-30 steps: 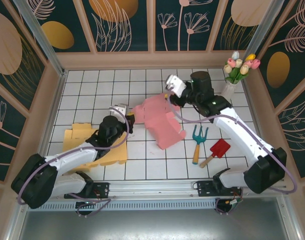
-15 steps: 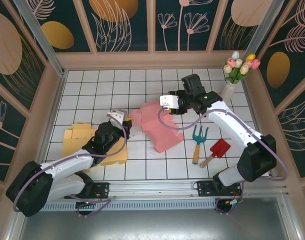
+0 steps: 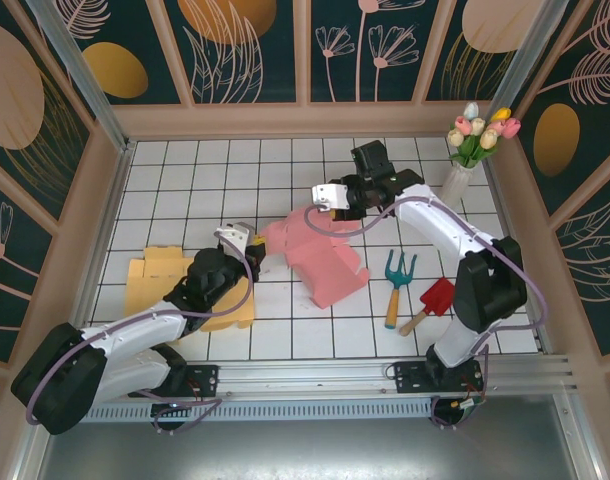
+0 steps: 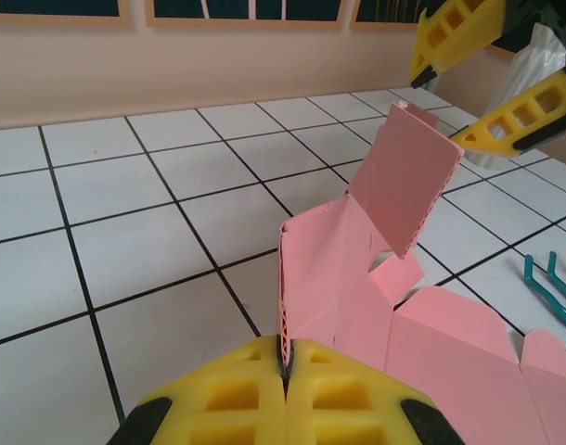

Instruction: Fold the paper box

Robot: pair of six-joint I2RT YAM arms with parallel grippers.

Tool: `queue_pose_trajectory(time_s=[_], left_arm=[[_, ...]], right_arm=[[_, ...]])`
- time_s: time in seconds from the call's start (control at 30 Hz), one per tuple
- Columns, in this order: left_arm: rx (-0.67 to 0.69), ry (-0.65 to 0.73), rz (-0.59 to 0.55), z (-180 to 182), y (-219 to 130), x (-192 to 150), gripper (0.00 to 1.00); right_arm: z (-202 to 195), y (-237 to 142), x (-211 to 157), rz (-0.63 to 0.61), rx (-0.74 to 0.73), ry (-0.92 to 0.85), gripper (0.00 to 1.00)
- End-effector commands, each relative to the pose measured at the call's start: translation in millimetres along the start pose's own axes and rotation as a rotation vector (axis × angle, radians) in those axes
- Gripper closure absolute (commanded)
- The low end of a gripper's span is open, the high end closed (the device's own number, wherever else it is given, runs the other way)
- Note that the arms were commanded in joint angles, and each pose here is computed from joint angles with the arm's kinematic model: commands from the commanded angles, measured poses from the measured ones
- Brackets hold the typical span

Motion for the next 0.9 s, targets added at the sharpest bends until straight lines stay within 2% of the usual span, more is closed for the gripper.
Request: queue_pose_trajectory(time_s=[0.0,0.17,0.6,0.87], left_arm=[[-0.049,0.019,-0.044,-5,-1,5,1.0],[-0.06,0.023,-0.038,-5,-1,3,1.0],[-0.09,0.03,-0.037,-7,-1,3,1.0],[-0.084,0.031,-0.028,-7,1,1,1.0]], right_arm=[[-7,-5,-3,-0.029,0.001,-0.02,0.52],[-6,-3,-12,-0.024,0.021,-0.011,0.57],[-5,8,-21,-0.038,0.064,0.001,0.61],[-2,9,-22,-0.035,0.091,-0.006,0.67]])
Point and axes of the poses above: each hand's point on the last joint's axis, 136 mm out from that joint toward the fingers, its own y axis out along the fingers, its own z axis along the line the jaws close on, x = y × z, the point moved 10 cm from there along -y, back along the fingers, and after that the axes turned 9 degrees about -y, right-handed, at the moved point
